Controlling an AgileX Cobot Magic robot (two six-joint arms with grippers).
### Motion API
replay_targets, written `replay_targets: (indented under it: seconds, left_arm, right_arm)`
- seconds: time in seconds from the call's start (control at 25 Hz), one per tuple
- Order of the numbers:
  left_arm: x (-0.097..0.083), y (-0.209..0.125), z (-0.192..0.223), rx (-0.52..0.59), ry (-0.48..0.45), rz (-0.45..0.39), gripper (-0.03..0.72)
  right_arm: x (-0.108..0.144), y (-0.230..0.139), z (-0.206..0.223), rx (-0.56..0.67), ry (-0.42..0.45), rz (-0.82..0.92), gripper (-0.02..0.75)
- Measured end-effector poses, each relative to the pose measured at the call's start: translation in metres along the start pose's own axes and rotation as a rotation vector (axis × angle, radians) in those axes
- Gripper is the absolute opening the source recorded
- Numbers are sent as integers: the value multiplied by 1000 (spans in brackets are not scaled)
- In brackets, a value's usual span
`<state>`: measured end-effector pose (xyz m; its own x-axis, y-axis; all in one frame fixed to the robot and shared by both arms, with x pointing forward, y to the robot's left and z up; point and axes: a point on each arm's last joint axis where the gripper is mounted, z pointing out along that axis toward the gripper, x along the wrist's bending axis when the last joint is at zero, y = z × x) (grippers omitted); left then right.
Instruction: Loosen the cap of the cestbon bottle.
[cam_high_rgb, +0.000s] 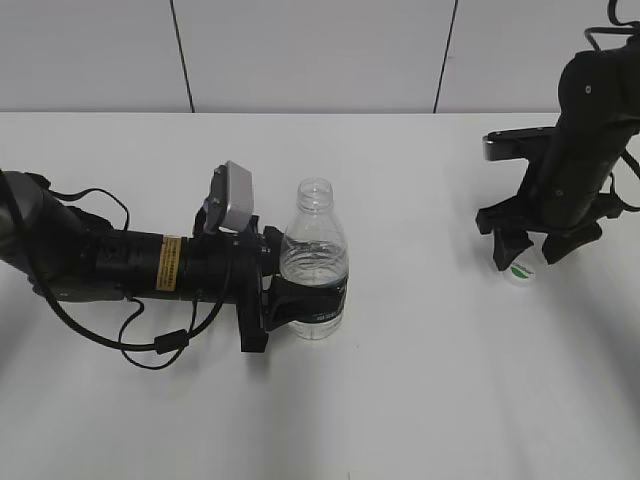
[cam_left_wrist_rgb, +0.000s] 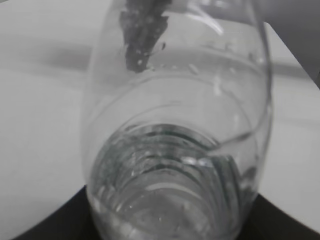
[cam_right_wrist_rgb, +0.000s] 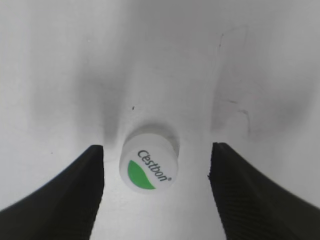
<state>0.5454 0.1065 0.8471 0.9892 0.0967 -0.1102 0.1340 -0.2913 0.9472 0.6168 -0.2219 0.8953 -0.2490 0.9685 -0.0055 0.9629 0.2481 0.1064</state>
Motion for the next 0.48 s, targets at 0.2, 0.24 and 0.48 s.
replay_targets:
  seconds: [0.2, 0.24, 0.48]
  left_arm:
    - [0, 0, 0, 0, 0, 0, 363]
    - [0, 0, 0, 0, 0, 0, 363]
    - [0, 0, 0, 1, 0, 0, 363]
  right_arm:
    - [0, 7, -11, 20, 1, 0, 521]
    - [0, 8, -14, 31, 2, 0, 521]
    - [-1, 14, -30, 85, 4, -1, 521]
